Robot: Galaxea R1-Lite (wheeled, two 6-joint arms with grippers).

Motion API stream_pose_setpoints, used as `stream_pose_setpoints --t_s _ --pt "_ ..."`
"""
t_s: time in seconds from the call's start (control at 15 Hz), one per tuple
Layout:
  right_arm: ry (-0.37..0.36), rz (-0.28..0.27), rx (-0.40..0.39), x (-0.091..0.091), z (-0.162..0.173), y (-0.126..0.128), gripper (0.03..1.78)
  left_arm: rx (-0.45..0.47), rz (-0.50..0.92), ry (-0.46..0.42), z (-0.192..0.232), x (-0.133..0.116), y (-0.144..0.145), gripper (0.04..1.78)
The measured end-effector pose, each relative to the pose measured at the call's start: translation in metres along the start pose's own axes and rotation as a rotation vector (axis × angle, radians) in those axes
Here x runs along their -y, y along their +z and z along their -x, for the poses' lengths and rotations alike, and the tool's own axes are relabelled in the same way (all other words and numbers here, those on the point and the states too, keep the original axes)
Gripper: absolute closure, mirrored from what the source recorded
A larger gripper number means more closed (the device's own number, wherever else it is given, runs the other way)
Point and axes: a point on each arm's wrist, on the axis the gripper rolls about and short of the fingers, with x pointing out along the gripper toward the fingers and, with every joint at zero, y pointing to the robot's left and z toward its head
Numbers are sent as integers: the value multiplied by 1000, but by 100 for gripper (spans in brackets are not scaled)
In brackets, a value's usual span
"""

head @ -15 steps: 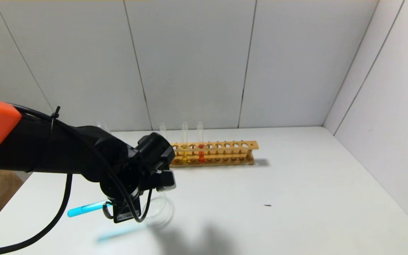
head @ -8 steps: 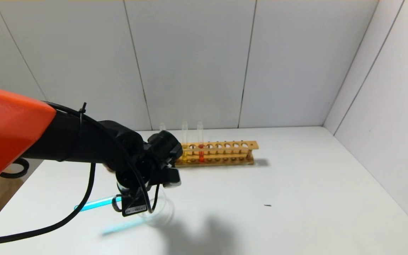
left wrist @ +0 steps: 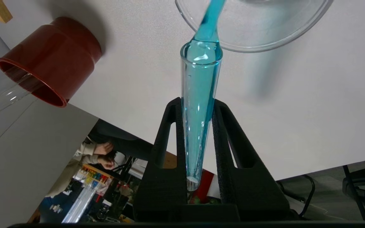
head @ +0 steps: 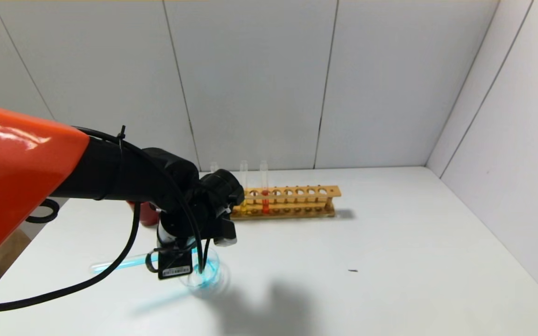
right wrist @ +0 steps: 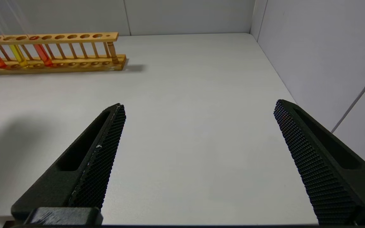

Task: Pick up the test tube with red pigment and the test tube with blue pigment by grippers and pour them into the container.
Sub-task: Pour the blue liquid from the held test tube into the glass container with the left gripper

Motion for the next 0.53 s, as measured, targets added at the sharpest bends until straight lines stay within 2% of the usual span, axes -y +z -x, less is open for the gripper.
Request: stream_pose_setpoints --t_s 0.53 --pt "0 0 0 0 0 0 10 -45 -34 -23 0 1 -2 150"
